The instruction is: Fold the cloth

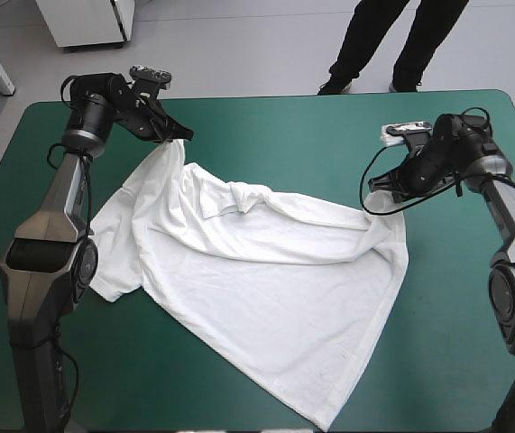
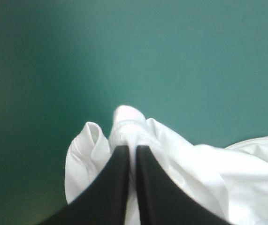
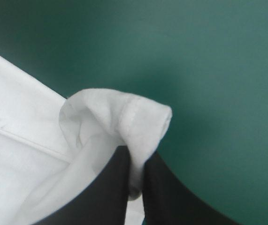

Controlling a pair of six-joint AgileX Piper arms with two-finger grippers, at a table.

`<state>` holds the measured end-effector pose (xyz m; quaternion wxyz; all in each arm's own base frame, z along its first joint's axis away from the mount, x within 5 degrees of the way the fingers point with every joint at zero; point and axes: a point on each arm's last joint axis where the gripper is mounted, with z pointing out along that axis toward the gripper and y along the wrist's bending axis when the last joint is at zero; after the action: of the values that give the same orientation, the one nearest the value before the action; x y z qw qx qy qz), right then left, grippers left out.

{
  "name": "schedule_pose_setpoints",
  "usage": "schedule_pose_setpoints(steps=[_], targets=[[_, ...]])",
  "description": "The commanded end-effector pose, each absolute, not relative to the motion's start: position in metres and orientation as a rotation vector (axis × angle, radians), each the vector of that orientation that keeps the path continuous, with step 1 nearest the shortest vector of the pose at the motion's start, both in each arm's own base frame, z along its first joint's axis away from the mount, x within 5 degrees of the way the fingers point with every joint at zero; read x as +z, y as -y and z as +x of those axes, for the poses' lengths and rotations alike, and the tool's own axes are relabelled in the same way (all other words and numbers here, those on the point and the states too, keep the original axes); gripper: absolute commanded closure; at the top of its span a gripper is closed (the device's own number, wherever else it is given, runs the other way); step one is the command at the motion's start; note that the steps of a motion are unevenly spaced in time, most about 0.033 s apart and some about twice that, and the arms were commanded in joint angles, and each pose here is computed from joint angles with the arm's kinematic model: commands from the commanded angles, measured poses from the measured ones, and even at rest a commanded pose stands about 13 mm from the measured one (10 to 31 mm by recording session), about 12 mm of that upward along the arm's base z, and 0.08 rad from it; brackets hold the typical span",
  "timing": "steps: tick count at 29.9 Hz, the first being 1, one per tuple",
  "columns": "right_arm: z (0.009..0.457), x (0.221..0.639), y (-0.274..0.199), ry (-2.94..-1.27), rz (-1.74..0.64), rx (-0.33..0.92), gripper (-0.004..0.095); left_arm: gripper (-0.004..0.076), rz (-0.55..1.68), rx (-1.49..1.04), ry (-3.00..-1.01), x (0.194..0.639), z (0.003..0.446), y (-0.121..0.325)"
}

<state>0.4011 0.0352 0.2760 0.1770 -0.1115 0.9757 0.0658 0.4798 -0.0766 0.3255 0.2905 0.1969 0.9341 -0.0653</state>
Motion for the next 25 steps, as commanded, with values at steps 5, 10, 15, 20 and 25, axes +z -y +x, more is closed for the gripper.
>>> schedule_pose_setpoints(steps=[5,10,15,20,25], targets=[[0.397,0.311,-0.008,-2.648,-0.229,0.302,0.0417,0.0373,0.538,-0.212,-2.388,0.367,0.464,0.079],[0.398,0.332,0.019,-2.595,-0.132,0.356,0.0356,0.0291,0.546,-0.222,-2.395,0.38,0.452,0.078],[0.386,0.352,0.042,-2.538,-0.039,0.488,0.0356,0.0291,0.551,-0.121,-2.421,0.406,0.421,0.067],[0.37,0.374,0.041,-2.487,-0.046,0.522,0.0356,0.0292,0.515,-0.065,-2.45,0.422,0.38,0.057],[0.343,0.397,0.023,-2.442,-0.101,0.528,0.0356,0.0293,0.471,-0.009,-2.537,0.416,0.334,0.045]])
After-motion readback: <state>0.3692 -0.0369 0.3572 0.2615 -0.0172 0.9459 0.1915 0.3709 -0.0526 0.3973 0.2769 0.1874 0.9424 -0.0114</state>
